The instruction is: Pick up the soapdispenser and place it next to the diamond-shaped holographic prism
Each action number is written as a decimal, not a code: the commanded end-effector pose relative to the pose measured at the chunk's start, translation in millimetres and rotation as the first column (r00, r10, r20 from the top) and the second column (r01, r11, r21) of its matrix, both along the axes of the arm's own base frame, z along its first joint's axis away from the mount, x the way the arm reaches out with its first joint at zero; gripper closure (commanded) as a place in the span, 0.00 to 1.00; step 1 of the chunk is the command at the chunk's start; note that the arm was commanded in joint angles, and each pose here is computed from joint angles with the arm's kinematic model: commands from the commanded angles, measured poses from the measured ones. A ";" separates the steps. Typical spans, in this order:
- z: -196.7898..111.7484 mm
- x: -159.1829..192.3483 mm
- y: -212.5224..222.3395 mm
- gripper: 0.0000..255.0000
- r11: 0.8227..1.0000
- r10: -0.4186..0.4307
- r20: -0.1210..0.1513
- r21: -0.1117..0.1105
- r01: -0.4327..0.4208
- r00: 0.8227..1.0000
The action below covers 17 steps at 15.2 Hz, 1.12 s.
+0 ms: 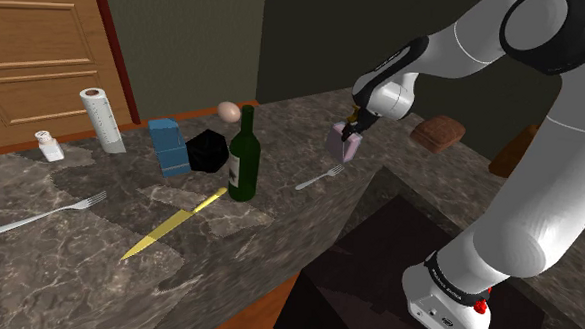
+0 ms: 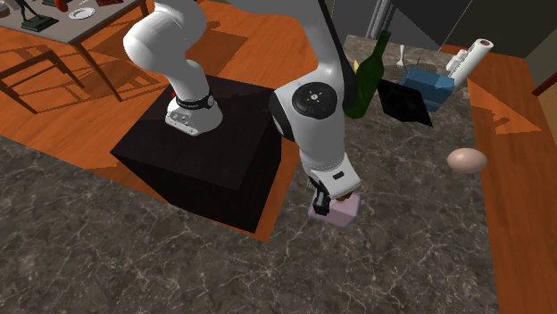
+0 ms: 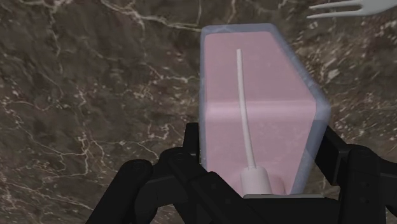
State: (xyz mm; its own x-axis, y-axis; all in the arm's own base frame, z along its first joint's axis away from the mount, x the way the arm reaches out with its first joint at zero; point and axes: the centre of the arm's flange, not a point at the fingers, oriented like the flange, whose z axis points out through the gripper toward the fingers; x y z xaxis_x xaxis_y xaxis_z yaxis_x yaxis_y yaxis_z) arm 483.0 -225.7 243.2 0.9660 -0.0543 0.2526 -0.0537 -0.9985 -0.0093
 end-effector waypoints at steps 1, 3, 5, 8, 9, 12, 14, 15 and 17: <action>-0.2 0.0 0.2 1.00 1.000 0.000 0.000 0.000 0.000 1.000; -0.2 0.0 0.1 1.00 1.000 0.000 0.000 0.000 0.000 1.000; -0.2 0.0 0.1 1.00 1.000 0.000 0.000 0.000 0.000 1.000; 10.3 -0.1 0.1 1.00 1.000 0.000 0.000 0.000 0.000 1.000; 15.6 -0.1 0.1 1.00 1.000 0.000 0.000 0.000 0.000 1.000; 31.5 -0.1 0.1 1.00 1.000 0.000 0.000 0.000 0.000 1.000; 42.0 -0.1 0.1 1.00 1.000 0.000 0.000 0.000 0.000 1.000; 47.3 -0.1 0.1 1.00 1.000 0.000 0.000 0.000 0.000 1.000; 57.9 -0.1 0.1 1.00 1.000 0.000 0.000 0.000 0.000 1.000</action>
